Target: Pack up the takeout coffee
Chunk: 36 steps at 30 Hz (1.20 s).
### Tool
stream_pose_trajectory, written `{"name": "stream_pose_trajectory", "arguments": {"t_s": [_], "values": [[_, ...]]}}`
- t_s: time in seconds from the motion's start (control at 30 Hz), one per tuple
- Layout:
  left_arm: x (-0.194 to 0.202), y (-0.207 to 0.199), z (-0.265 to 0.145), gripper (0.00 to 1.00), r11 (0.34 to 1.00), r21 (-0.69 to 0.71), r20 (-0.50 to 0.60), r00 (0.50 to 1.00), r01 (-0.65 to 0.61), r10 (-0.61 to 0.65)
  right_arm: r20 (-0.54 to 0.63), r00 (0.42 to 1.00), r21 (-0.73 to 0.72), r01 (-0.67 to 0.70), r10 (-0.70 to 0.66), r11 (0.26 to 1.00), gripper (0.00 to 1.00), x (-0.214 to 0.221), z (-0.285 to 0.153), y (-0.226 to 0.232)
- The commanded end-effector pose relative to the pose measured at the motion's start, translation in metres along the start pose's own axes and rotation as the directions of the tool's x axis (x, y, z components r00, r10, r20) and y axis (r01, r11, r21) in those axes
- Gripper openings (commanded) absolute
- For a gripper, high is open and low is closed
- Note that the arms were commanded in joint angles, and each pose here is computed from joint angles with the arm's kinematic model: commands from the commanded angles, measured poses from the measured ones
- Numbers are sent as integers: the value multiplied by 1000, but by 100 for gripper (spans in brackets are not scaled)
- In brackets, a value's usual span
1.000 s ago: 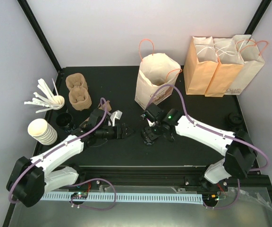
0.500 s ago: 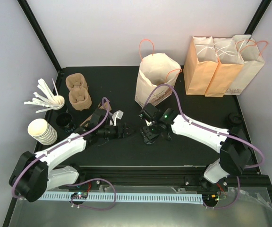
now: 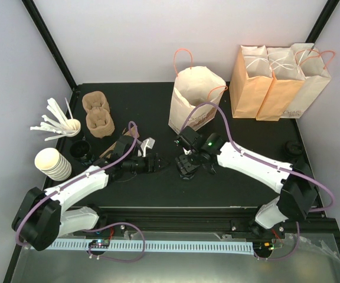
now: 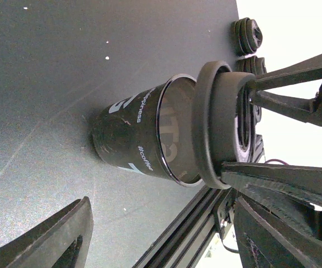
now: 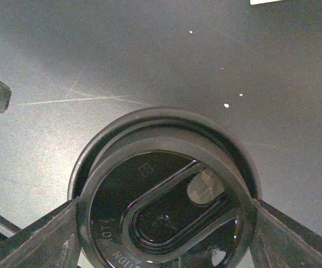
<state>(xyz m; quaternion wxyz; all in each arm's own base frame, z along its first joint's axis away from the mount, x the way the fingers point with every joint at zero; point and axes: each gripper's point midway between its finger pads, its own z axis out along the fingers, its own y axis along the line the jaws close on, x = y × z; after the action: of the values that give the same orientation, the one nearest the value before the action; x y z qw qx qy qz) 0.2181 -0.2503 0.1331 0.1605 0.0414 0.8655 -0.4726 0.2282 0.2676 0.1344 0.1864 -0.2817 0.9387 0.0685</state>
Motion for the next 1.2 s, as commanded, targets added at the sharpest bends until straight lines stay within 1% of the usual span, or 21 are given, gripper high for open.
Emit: {"name": "stream_pose_trajectory", "arguments": {"t_s": [0.0, 0.43, 0.63, 0.67, 0.77, 0.8, 1.1, 1.17], "values": [[-1, -5, 2, 72, 1000, 22, -5, 1000, -15, 15, 48, 999, 15, 5, -5, 1000, 79, -8, -18, -2], [0, -5, 2, 72, 1000, 19, -9, 1000, -15, 15, -24, 1000, 22, 11, -11, 1000, 79, 11, 18, -2], [2, -3, 5, 71, 1000, 19, -23, 1000, -9, 10, -35, 999, -19, 17, -18, 1000, 79, 13, 24, 6], [3, -3, 6, 70, 1000, 19, -25, 1000, -8, 8, -37, 999, -26, 18, -19, 1000, 79, 14, 25, 7], [4, -2, 9, 61, 1000, 23, -37, 999, -5, 5, -38, 999, -36, 20, -21, 999, 79, 15, 25, 9], [5, -2, 11, 60, 1000, 25, -44, 999, -3, 4, -39, 999, -34, 20, -22, 999, 79, 15, 26, 8], [7, -8, 24, 57, 999, 51, -69, 998, -2, 6, -68, 997, 61, 44, -40, 997, 80, 24, 32, -6], [9, -4, 32, 56, 999, 41, -90, 996, 8, -4, -73, 996, 61, 49, -45, 997, 79, 26, 33, -5]]}}
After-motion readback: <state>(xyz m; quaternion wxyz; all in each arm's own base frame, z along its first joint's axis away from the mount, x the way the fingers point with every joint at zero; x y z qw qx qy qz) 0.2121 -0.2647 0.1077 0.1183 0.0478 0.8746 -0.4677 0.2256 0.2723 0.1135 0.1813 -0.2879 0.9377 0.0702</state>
